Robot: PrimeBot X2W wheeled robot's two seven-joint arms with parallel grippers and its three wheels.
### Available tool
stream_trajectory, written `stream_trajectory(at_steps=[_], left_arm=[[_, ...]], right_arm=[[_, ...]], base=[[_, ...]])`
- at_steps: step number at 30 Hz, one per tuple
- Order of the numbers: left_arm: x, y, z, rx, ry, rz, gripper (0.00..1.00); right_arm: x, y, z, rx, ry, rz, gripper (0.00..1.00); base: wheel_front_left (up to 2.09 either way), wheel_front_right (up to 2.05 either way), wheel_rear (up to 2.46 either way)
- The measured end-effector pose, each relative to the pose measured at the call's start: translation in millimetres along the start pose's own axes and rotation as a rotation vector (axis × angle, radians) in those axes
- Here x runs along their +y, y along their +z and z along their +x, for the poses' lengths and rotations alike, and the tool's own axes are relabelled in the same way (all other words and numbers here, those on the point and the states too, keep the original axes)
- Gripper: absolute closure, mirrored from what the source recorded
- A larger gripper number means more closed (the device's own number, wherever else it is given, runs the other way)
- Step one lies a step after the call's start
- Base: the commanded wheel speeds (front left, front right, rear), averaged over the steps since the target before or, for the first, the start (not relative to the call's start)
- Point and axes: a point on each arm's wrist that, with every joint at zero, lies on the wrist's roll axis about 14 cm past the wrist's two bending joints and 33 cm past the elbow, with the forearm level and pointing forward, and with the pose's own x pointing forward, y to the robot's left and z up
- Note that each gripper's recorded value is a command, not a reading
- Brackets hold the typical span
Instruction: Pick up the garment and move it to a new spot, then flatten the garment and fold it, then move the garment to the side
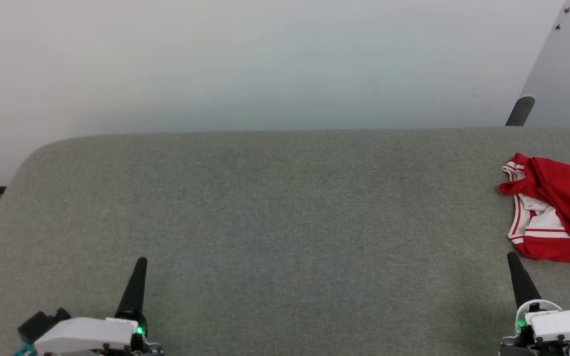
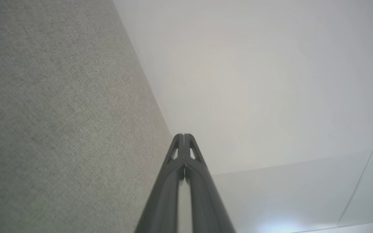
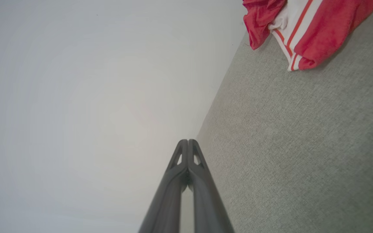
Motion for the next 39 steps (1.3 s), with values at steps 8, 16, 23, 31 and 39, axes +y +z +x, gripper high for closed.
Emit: stream_trajectory(at_steps=[8, 16, 23, 31, 39], left_arm=[[-2.8, -3.3, 3.0, 0.009, -0.008, -0.065, 1.00], [-5.5, -7.1, 5.6, 0.018, -0.016, -0.128, 1.00], [-9.2, -9.8, 8.6, 0.026, -0.027, -0.177, 1.00], [-11.7, -12.8, 11.1, 0.033, -0.035, -0.231, 1.00], [-13.7, -15.2, 12.8, 0.039, -0.042, -0.271, 1.00]], right_arm=[[2.9, -0.2, 1.3, 0.004, 0.011, 0.075, 1.00], [4.4, -0.3, 1.6, 0.008, 0.018, 0.146, 1.00], [6.2, -0.1, 2.2, 0.010, 0.026, 0.205, 1.00], [7.9, 0.0, 2.6, 0.014, 0.035, 0.269, 1.00], [11.5, 0.7, 4.4, 0.015, 0.048, 0.313, 1.00]], base=[[0.00, 0.00, 0.00], [0.00, 0.00, 0.00], [0.00, 0.00, 0.00], [0.00, 0.00, 0.00], [0.00, 0.00, 0.00]])
